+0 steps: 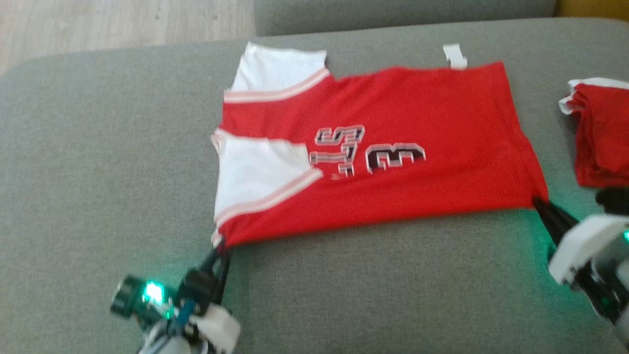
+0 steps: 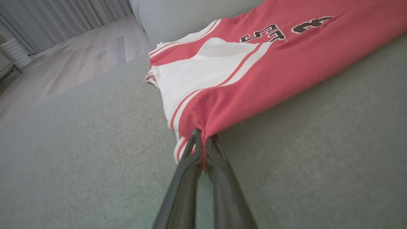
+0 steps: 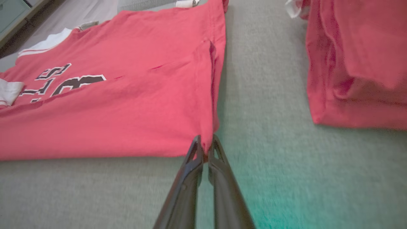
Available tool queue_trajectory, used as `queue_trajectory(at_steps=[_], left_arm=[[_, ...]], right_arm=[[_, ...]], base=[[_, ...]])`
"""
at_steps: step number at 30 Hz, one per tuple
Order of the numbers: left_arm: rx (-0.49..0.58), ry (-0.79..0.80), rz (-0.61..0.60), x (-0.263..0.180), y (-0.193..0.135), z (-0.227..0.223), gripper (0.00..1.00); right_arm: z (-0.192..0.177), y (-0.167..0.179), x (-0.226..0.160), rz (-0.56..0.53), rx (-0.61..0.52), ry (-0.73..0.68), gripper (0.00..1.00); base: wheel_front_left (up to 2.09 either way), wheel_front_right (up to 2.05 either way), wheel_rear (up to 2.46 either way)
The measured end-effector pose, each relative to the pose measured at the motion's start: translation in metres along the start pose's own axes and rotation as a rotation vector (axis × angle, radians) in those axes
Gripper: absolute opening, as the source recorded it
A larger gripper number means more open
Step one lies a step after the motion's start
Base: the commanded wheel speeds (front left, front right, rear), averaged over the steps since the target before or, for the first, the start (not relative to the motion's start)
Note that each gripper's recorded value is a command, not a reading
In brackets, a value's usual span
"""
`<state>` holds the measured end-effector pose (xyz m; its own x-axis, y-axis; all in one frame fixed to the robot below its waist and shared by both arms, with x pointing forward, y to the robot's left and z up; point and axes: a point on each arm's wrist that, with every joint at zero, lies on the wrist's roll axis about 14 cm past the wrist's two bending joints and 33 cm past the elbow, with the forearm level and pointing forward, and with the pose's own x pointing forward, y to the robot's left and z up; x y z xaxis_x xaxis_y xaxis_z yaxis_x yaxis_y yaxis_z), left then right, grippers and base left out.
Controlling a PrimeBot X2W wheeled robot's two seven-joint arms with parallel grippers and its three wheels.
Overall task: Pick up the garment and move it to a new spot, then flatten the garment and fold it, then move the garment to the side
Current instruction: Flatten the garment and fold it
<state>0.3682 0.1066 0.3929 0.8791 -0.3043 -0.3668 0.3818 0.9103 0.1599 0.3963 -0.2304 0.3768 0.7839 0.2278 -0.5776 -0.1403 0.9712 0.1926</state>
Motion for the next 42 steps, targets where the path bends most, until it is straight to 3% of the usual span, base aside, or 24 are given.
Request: queue_trajectory(at_steps=[10, 19, 20, 21, 22, 23, 25, 33, 42], left_arm=[[-0.061, 0.093, -0.079, -0.058, -0.048, -0.024, 0.00], [-0.108, 0.143, -0.094, -0.079, -0.060, -0.033, 0.00], [-0.106, 0.141, -0.097, -0.080, -0.061, -0.033, 0.00], [-0.106, 0.141, -0.099, -0.080, -0.061, -0.032, 0.11], [-0.104, 0.140, -0.100, -0.080, -0.062, -0.032, 0.28], [-0.102, 0.142, -0.102, -0.080, -0.063, -0.033, 0.40], [-0.102, 0.150, -0.117, -0.079, -0.066, -0.033, 1.00], [-0.126, 0.084, -0.133, -0.062, -0.063, -0.006, 1.00], [-0.016, -0.128, -0.123, 0.016, 0.006, 0.106, 1.00]], right_arm=[[-0.056, -0.017, -0.052, -0.012, -0.012, 0.072, 0.00], [-0.063, -0.017, -0.067, -0.023, 0.008, 0.056, 0.00], [-0.064, -0.017, -0.067, -0.025, 0.015, 0.055, 0.08], [-0.064, -0.016, -0.068, -0.025, 0.019, 0.052, 0.29], [-0.066, -0.015, -0.069, -0.025, 0.019, 0.053, 0.53], [-0.066, -0.014, -0.070, -0.024, 0.022, 0.050, 0.98], [-0.065, -0.015, -0.072, -0.031, 0.025, 0.034, 1.00], [-0.035, -0.017, -0.080, -0.052, 0.005, -0.110, 1.00], [-0.012, 0.000, -0.068, -0.028, -0.011, -0.194, 1.00]], base=[[0.00, 0.00, 0.00], [0.00, 0.00, 0.00], [0.00, 0.00, 0.00], [0.00, 0.00, 0.00], [0.00, 0.00, 0.00], [0.00, 0.00, 0.00], [0.00, 0.00, 0.00], [0.00, 0.00, 0.00], [0.00, 0.00, 0.00]])
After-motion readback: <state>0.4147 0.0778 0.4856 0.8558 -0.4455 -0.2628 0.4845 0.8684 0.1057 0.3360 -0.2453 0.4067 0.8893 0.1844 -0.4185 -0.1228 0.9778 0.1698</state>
